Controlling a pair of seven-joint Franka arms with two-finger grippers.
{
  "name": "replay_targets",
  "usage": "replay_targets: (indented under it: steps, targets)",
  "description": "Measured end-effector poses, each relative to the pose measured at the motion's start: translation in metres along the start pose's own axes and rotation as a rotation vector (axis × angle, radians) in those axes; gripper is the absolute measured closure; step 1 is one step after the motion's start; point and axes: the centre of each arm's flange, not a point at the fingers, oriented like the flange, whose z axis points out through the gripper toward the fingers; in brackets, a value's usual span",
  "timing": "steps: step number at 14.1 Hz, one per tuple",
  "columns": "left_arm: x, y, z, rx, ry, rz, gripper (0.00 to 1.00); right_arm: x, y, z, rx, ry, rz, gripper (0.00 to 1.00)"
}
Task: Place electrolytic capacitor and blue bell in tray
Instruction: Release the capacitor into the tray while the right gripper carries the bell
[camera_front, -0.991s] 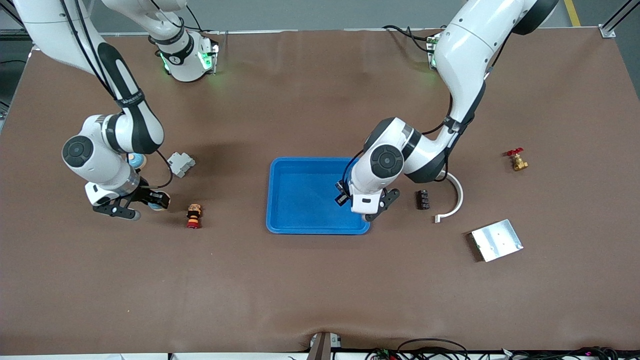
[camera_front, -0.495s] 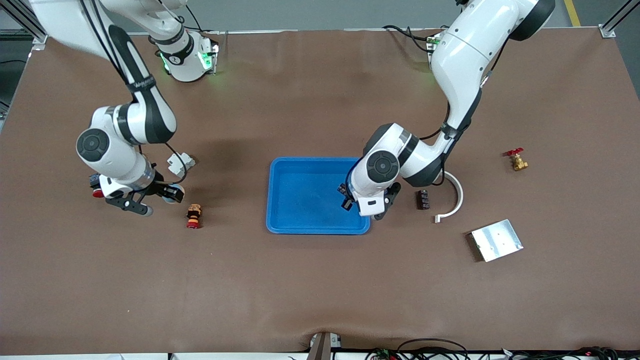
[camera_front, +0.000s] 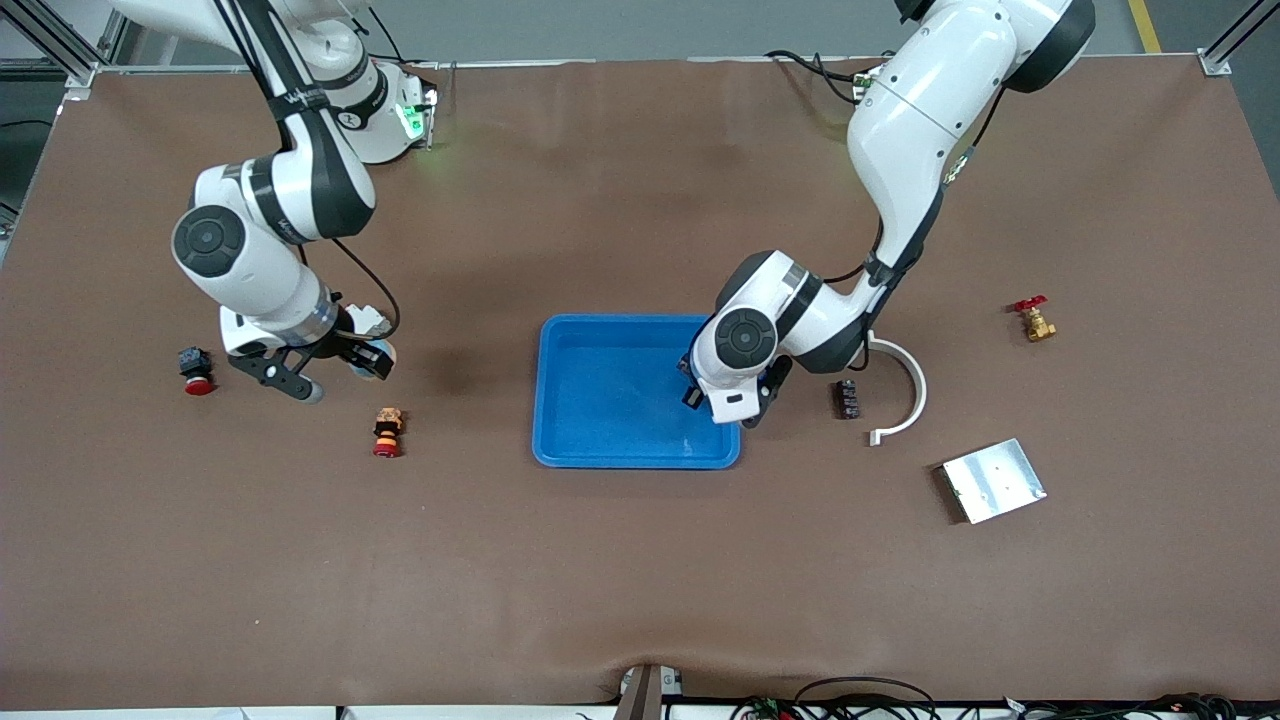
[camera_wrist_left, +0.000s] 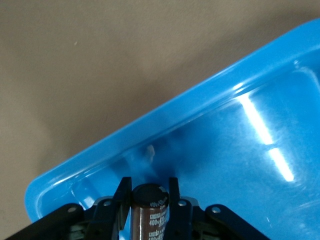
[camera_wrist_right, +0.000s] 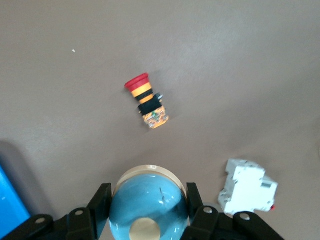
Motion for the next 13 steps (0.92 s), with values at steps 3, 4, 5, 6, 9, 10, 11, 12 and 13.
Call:
replay_targets:
  steps: [3,4,5,6,9,10,11,12,13]
  targets:
    - [-0.004,-0.001,0.001,0.004,0.002,0.001,0.59,-0.024,-0.031,-0.001,0.027,0.024,0.041,0.35]
    - [-0.003,0.000,0.000,0.003,0.004,0.002,0.50,-0.031,-0.041,0.001,0.032,0.028,0.052,0.35]
    - [-0.003,0.000,-0.002,-0.001,0.008,0.005,0.41,-0.038,-0.048,0.004,0.033,0.027,0.066,0.35]
    - [-0.003,0.001,-0.005,-0.006,0.013,0.009,0.30,-0.043,-0.054,0.006,0.034,0.026,0.083,0.35]
    - [0.000,0.002,-0.025,0.003,0.035,0.014,0.02,-0.059,-0.077,0.014,0.033,0.021,0.134,0.35]
    - [0.002,0.002,-0.035,0.016,0.054,0.021,0.00,-0.066,-0.087,0.018,0.031,0.019,0.149,0.35]
    - [0.004,0.000,-0.046,0.030,0.078,0.038,0.00,-0.074,-0.098,0.024,0.029,0.016,0.160,0.35]
    - [0.005,-0.002,-0.057,0.044,0.097,0.072,0.00,-0.082,-0.109,0.030,0.026,0.014,0.171,0.35]
    - [0.006,-0.006,-0.070,0.065,0.109,0.135,0.00,-0.088,-0.120,0.036,0.026,0.013,0.187,0.35]
